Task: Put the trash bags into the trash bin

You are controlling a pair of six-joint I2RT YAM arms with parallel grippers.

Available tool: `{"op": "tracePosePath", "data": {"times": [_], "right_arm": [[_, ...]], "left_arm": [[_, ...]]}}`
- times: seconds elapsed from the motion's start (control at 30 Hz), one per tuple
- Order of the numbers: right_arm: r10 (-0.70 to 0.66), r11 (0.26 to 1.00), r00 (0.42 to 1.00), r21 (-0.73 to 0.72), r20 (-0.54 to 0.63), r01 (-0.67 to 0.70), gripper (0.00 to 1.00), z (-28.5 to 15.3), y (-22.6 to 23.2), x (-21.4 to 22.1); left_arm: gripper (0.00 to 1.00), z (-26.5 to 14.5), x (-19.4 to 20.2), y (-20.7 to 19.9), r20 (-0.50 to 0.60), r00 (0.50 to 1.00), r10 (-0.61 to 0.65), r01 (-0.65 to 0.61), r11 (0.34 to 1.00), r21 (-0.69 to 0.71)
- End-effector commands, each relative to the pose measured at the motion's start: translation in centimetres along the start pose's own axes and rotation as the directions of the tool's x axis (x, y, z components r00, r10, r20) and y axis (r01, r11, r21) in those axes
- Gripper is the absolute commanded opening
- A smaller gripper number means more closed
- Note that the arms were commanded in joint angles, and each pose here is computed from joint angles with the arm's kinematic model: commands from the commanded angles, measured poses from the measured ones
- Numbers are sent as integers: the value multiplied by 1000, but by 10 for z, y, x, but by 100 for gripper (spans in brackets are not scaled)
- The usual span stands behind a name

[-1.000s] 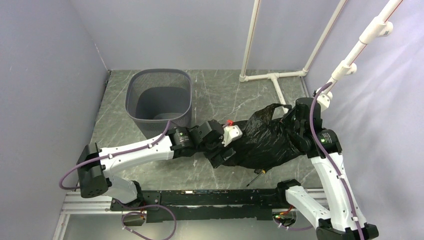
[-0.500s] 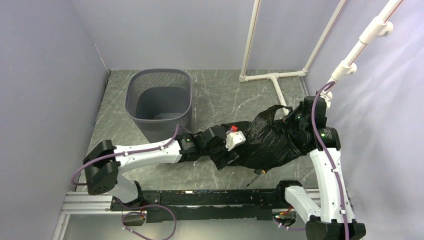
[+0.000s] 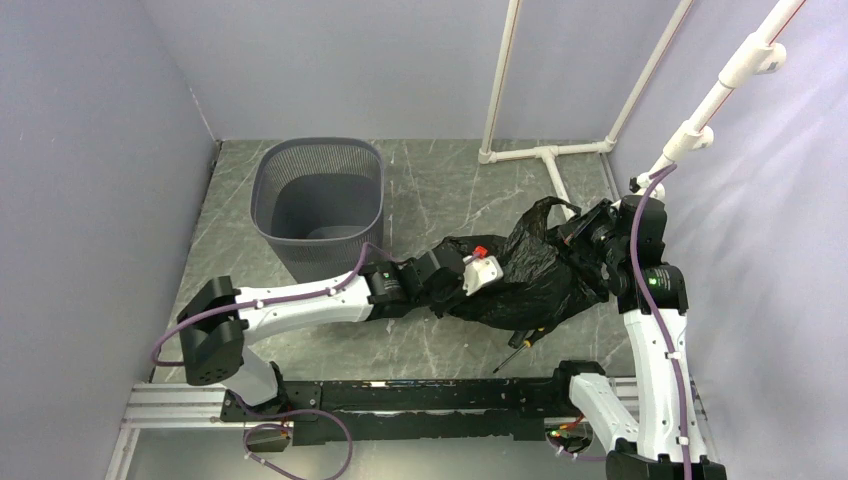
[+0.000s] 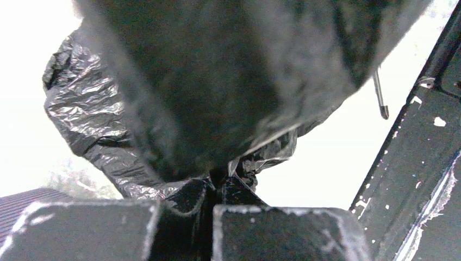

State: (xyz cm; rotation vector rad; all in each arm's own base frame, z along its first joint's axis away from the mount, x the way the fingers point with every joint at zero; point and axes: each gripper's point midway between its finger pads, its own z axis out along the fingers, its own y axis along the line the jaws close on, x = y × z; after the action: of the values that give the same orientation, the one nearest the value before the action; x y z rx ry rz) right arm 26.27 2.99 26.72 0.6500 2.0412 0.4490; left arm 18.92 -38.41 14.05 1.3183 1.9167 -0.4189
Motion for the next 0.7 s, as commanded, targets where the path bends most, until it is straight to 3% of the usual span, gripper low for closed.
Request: {"op": "tracePosePath", "data": {"times": [0.0, 0.27, 0.67], "right_arm": [[-40, 982, 996, -181, 82, 55, 2, -24, 42, -25], [-63, 904, 984, -407, 169, 128, 2, -73, 98, -49], [-108, 684, 949, -670, 297, 288, 2, -164, 180, -85]], "left_arm": [[3, -47, -55, 18, 156, 988, 8, 3, 998, -66], [3, -103, -103, 36, 301, 951, 71, -36, 992, -122], [2, -168, -163, 81, 415, 874, 252, -100, 930, -354]]}}
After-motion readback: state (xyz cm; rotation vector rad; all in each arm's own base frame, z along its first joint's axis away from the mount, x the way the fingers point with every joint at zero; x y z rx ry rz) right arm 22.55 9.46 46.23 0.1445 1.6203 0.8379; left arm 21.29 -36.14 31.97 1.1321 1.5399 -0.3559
